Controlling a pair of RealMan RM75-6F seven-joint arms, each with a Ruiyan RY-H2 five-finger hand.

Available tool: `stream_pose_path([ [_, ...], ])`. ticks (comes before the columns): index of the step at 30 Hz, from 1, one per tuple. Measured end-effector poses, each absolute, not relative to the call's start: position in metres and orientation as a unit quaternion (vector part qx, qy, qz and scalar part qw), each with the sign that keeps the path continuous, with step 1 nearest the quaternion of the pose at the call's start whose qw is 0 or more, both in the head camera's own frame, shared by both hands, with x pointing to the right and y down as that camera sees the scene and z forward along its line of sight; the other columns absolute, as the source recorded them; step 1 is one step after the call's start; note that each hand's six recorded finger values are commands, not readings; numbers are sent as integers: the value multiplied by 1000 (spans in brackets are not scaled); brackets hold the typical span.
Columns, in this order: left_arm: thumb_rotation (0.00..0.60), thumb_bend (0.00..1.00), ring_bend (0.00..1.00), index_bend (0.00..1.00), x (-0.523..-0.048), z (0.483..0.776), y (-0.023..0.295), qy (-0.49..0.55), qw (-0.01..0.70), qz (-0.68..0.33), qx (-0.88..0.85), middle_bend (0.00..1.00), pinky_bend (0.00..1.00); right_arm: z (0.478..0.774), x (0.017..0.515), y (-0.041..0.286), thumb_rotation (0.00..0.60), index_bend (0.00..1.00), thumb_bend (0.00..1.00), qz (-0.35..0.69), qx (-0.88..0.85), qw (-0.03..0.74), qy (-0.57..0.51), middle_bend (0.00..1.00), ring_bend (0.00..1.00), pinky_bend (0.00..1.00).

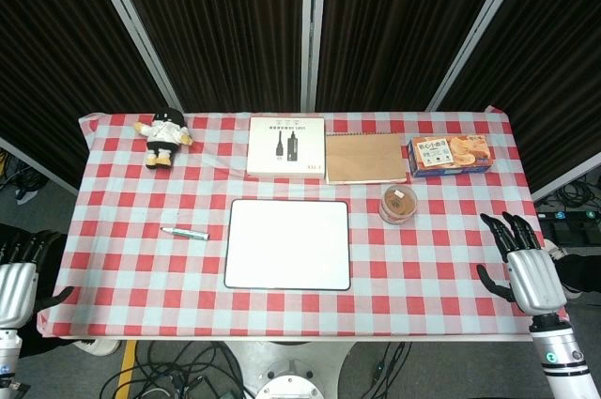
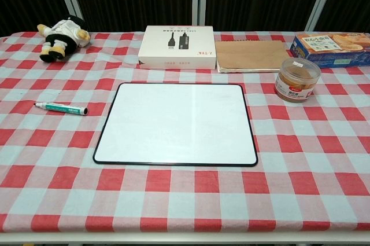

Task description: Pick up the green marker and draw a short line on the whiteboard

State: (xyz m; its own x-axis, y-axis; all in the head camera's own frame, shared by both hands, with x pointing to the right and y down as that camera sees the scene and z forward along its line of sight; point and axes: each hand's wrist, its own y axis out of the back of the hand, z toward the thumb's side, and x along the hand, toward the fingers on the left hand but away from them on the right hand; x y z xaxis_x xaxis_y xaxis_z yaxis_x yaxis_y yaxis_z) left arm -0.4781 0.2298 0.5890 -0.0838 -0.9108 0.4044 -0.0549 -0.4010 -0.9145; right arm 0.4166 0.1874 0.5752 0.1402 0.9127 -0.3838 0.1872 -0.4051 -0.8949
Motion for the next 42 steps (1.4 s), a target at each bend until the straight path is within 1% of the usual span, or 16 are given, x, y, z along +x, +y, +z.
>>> stream_pose_path([
  [9, 600, 86, 120, 163, -476, 593, 229, 412, 354, -609, -578, 139, 83, 573, 414, 186, 600, 60, 275, 505, -666, 361, -414, 142, 0, 0],
  [13, 600, 86, 134, 170, -473, 596, 219, 409, 360, -606, -580, 142, 88, 568, 418, 186, 600, 60, 275, 503, -660, 363, -423, 142, 0, 0],
  [15, 600, 86, 213, 219, -468, 597, 211, 407, 363, -600, -585, 177, 175, 566, 420, 185, 600, 60, 275, 505, -657, 366, -424, 142, 0, 0],
  [16, 600, 86, 308, 257, -466, 598, 206, 406, 367, -597, -587, 220, 294, 566, 420, 184, 600, 60, 275, 505, -657, 367, -423, 142, 0, 0],
  [17, 600, 85, 426, 290, -462, 600, 200, 404, 371, -592, -591, 271, 459, 566, 419, 183, 600, 60, 276, 505, -657, 369, -420, 142, 0, 0],
  [18, 600, 85, 485, 302, -457, 602, 191, 400, 377, -585, -596, 292, 544, 566, 419, 183, 600, 60, 276, 505, -658, 371, -418, 143, 0, 0],
  [19, 600, 86, 562, 318, -452, 604, 184, 397, 383, -579, -600, 311, 658, 566, 419, 182, 600, 60, 276, 506, -658, 372, -415, 143, 0, 0],
  [20, 600, 86, 611, 330, -447, 607, 177, 393, 388, -573, -606, 318, 733, 567, 419, 181, 600, 60, 276, 507, -659, 372, -413, 143, 0, 0],
  [23, 600, 86, 695, 342, -428, 622, 159, 372, 396, -558, -627, 343, 876, 569, 418, 178, 600, 60, 276, 509, -660, 371, -409, 143, 0, 0],
  [25, 600, 89, 737, 357, -414, 637, 148, 353, 394, -553, -644, 378, 931, 569, 417, 175, 600, 60, 275, 508, -661, 373, -407, 143, 0, 0],
  [28, 600, 104, 778, 393, -393, 662, 137, 323, 384, -550, -668, 419, 957, 567, 416, 173, 600, 60, 275, 508, -660, 378, -404, 143, 0, 0],
  [33, 600, 155, 791, 418, -358, 708, 128, 287, 357, -554, -695, 423, 962, 563, 420, 170, 600, 60, 275, 513, -654, 381, -404, 143, 0, 0],
  [37, 600, 172, 807, 431, -343, 733, 124, 269, 344, -567, -698, 437, 963, 561, 422, 171, 600, 60, 275, 515, -652, 381, -405, 144, 0, 0],
  [42, 600, 185, 822, 446, -336, 751, 120, 254, 335, -586, -693, 463, 971, 560, 424, 172, 600, 60, 275, 517, -651, 378, -408, 144, 0, 0],
])
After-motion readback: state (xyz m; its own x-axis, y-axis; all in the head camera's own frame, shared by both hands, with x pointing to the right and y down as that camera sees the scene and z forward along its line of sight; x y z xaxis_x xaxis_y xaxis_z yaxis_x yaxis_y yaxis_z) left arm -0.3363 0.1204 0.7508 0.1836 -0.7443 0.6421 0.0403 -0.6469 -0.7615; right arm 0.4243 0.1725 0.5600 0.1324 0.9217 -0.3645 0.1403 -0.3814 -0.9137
